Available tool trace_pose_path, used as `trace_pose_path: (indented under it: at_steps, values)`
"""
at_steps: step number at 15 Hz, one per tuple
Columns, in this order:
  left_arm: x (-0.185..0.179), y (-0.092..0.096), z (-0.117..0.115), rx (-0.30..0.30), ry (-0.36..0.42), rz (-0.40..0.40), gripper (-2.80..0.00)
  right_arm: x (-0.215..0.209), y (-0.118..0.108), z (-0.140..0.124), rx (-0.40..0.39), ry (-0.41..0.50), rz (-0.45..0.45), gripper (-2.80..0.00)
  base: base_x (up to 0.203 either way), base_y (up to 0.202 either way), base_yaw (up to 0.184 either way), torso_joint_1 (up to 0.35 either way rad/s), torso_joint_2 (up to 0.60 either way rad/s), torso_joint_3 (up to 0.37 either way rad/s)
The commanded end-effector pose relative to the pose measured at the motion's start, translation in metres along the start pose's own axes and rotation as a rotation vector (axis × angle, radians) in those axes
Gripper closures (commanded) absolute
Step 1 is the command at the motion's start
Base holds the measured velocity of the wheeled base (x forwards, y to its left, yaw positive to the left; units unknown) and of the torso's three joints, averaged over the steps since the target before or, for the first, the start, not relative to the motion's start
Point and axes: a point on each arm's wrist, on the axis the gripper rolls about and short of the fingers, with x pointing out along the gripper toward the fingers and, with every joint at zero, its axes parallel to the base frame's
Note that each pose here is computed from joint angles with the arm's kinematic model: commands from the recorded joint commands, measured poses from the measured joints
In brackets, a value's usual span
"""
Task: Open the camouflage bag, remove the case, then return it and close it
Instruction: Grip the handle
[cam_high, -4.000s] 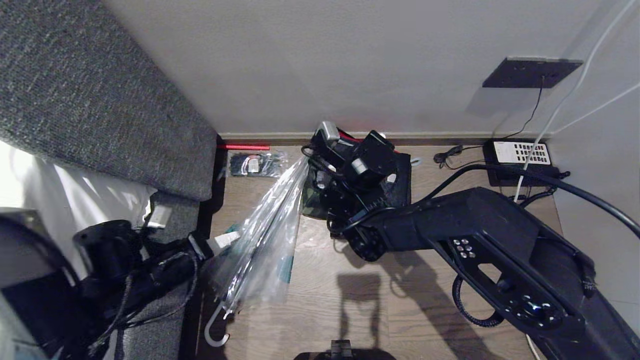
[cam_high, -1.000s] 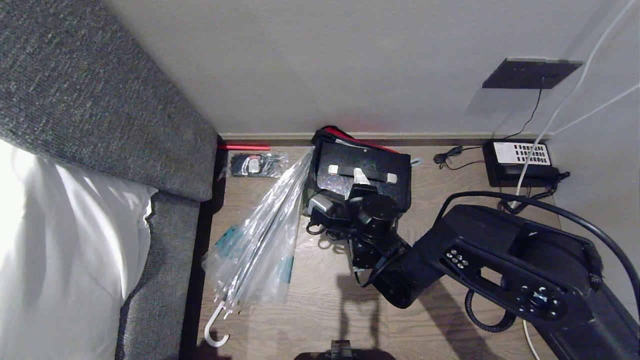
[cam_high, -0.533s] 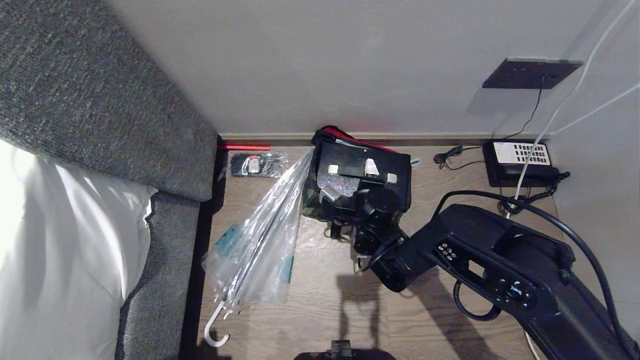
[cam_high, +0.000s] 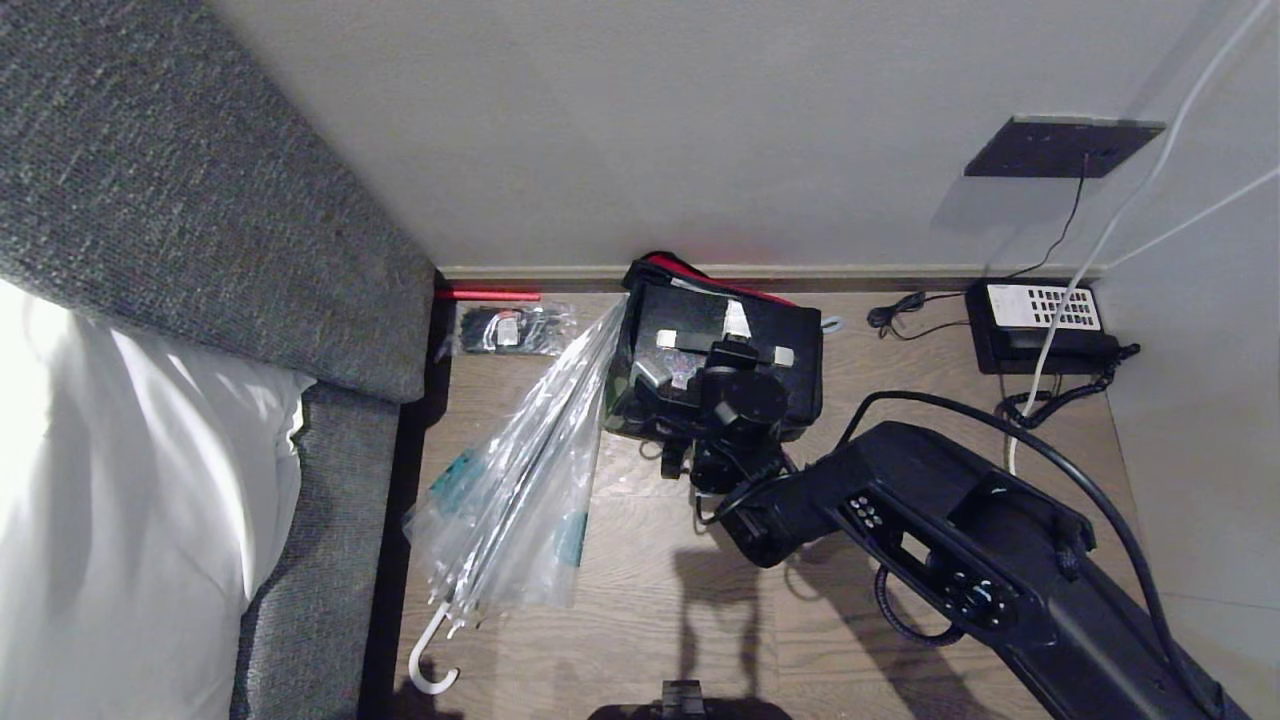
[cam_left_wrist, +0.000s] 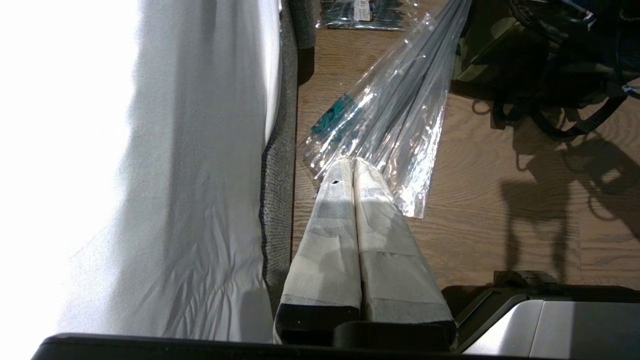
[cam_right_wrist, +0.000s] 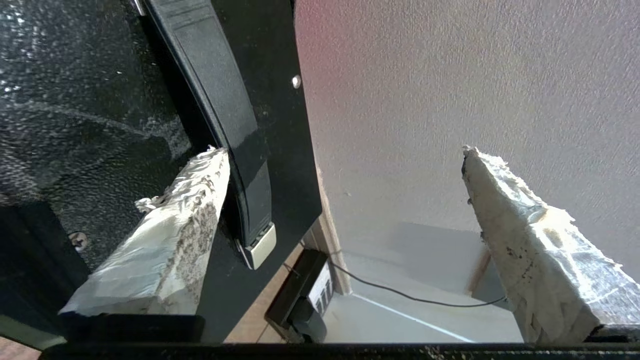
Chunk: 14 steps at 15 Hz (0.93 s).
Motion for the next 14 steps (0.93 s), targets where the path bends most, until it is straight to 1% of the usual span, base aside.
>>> trace_pose_path:
  at_steps: [1, 4, 8, 10, 12, 14]
  values:
    - [0.0, 0.0, 0.0, 0.0, 0.002, 0.0, 0.0, -0.001, 0.006, -0.002, -0.024, -0.002, 0.005, -2.8, 0.0, 0.0, 0.0, 0.0, 0.0, 0.0]
    - [0.0, 0.0, 0.0, 0.0, 0.001, 0.001, 0.0, 0.003, 0.009, -0.006, -0.046, -0.006, 0.005, -2.8, 0.0, 0.0, 0.0, 0.0, 0.0, 0.0]
    - [0.0, 0.0, 0.0, 0.0, 0.001, 0.0, 0.0, 0.013, 0.02, -0.016, -0.067, 0.02, -0.005, -2.8, 0.0, 0.0, 0.0, 0.0, 0.0, 0.0]
    - [0.0, 0.0, 0.0, 0.0, 0.0, -0.001, 0.0, 0.021, 0.022, -0.018, -0.06, 0.032, -0.023, -2.8, 0.0, 0.0, 0.0, 0.0, 0.0, 0.0]
    - [0.0, 0.0, 0.0, 0.0, 0.0, -0.001, 0.0, 0.025, 0.033, -0.023, -0.081, 0.044, -0.003, -2.8, 0.0, 0.0, 0.0, 0.0, 0.0, 0.0]
    - [0.0, 0.0, 0.0, 0.0, 0.0, -0.001, 0.0, 0.027, 0.041, -0.025, -0.08, 0.047, 0.006, -2.8, 0.0, 0.0, 0.0, 0.0, 0.0, 0.0]
